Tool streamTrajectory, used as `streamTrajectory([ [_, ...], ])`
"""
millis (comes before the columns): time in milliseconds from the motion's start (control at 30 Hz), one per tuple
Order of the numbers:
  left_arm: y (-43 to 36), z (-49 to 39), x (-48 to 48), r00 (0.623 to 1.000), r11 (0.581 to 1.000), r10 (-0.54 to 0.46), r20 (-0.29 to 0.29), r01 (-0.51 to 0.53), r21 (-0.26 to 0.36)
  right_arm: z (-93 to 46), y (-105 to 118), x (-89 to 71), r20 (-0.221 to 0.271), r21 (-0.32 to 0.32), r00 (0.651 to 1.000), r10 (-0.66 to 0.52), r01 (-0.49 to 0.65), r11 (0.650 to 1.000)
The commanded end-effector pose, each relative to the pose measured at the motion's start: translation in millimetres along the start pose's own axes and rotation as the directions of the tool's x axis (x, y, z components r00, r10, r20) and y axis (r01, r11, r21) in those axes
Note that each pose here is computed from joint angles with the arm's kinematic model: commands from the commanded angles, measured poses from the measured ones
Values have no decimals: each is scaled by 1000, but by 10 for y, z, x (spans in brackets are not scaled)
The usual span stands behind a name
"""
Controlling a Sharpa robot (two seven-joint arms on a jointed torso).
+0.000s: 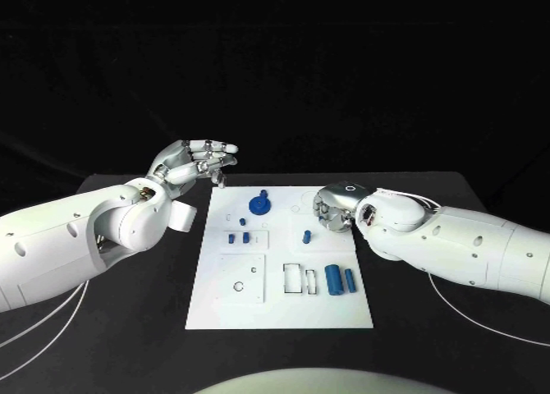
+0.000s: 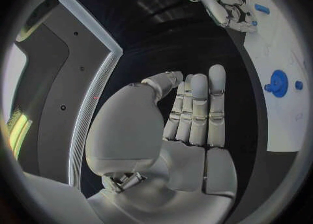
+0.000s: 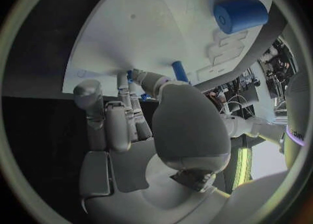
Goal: Assemble the parts on the task board
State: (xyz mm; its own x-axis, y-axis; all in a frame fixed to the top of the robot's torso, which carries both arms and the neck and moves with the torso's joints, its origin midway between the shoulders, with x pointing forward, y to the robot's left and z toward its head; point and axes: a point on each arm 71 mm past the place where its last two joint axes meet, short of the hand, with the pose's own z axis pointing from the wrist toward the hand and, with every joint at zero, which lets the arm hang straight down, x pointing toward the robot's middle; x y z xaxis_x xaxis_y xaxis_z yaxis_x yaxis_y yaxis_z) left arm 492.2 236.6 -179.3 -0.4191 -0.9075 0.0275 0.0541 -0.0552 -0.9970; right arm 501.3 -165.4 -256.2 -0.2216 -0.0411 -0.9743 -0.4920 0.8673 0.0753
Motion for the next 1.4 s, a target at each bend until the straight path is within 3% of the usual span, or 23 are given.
streamTrajectory([
  [33, -8, 0, 10, 1000, 1000, -14, -14, 14, 3, -10, 19, 104, -69, 8, 997, -30, 31, 999],
  [400, -3, -4, 5, 1000, 1000, -14, -14, 14, -6, -19, 19, 174, -138, 43, 986, -92, 99, 994],
  [800, 3, -3, 8, 1000, 1000, -13, -11, 13, -15, -19, 74, 218, -172, 42, 971, -166, 176, 983],
  [1000, 5, -3, 9, 1000, 1000, -13, -10, 12, -17, -20, 97, 213, -150, 40, 973, -173, 181, 983],
  [1400, 7, -2, 2, 1000, 1000, -10, -5, 10, -20, -41, 119, 144, -25, 44, 989, -147, 148, 988],
])
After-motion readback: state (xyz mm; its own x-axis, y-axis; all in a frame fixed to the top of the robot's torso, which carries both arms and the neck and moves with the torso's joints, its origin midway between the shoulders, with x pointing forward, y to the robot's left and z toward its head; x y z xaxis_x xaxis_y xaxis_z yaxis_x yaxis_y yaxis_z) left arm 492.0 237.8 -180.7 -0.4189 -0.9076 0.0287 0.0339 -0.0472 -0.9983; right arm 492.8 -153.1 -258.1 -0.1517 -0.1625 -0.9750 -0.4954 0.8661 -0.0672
